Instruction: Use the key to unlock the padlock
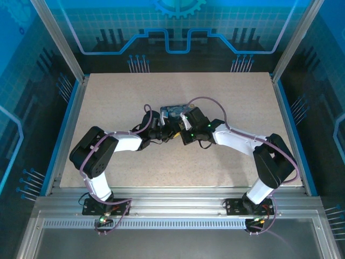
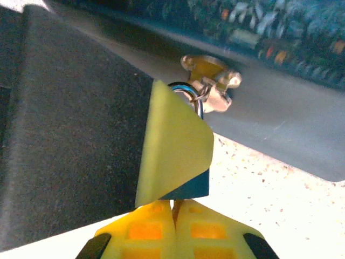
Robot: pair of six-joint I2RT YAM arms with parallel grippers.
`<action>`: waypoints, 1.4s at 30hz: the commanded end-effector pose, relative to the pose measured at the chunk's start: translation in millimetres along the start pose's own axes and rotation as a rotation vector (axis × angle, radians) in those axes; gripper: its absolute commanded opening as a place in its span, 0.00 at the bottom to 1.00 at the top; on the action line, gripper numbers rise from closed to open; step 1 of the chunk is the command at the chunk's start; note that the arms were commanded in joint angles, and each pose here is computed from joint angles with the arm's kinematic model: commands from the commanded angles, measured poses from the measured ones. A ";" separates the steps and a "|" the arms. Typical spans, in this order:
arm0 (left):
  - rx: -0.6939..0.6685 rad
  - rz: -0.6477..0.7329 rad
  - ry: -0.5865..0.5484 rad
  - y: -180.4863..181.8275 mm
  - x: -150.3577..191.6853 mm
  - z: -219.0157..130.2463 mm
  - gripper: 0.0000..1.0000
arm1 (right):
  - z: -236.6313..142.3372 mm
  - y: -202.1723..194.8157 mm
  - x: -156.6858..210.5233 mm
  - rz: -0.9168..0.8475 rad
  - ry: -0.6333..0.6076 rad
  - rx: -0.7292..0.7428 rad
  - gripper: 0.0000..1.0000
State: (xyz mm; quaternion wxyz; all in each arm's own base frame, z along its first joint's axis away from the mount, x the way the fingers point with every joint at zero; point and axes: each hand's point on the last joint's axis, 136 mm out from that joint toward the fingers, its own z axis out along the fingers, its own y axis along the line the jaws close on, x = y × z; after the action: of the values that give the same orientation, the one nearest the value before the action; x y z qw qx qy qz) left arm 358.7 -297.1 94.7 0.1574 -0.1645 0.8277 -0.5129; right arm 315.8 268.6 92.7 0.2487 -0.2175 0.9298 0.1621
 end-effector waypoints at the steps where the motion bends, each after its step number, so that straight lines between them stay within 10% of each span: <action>1: 0.084 0.058 0.012 -27.0 0.7 -2.6 0.00 | 1.8 8.2 -2.9 -0.008 -0.009 -0.028 0.00; 42: -0.058 0.016 -0.164 36.2 -14.9 -45.9 0.42 | 34.2 1.8 34.9 -0.117 0.106 -0.113 0.00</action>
State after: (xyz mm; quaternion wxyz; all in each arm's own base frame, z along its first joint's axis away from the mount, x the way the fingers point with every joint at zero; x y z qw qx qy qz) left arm 347.8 -248.9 77.3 0.2008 -0.2119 0.8259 -0.4824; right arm 298.8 273.7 40.1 0.1953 -0.2822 0.9203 0.1877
